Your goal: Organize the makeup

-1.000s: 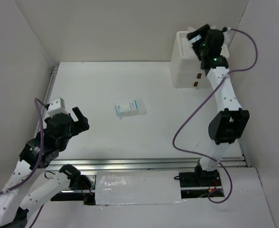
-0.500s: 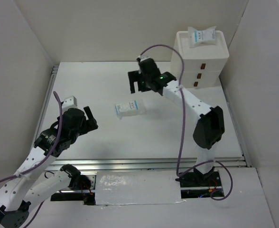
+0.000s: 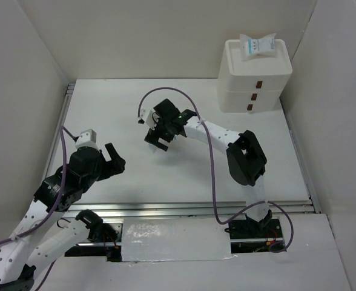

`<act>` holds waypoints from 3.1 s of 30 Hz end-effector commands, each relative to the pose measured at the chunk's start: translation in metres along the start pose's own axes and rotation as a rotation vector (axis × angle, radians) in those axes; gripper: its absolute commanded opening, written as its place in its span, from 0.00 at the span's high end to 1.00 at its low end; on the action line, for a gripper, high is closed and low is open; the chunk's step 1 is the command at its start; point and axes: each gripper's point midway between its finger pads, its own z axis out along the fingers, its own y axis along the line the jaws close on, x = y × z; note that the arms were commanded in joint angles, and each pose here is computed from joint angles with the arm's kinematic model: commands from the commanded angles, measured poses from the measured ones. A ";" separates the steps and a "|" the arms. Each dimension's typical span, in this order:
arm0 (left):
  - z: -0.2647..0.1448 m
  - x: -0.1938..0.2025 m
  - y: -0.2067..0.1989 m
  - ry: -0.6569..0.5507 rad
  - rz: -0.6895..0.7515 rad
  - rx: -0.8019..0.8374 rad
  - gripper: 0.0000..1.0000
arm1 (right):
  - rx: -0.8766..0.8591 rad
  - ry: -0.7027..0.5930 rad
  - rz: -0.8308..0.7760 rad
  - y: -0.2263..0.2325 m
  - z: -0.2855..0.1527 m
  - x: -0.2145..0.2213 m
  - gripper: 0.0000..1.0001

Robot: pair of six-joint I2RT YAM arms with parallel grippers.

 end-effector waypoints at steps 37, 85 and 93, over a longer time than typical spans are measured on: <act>-0.001 -0.035 -0.022 -0.055 0.139 0.003 0.01 | -0.088 -0.357 -0.238 -0.040 -0.048 -0.097 0.89; 0.047 -0.040 0.016 0.016 0.212 -0.206 0.01 | 0.819 -1.512 2.254 -0.460 -0.296 0.131 0.37; 0.045 -0.041 0.016 0.006 0.206 -0.202 0.01 | 0.880 -1.533 2.145 -0.458 -0.328 0.119 0.00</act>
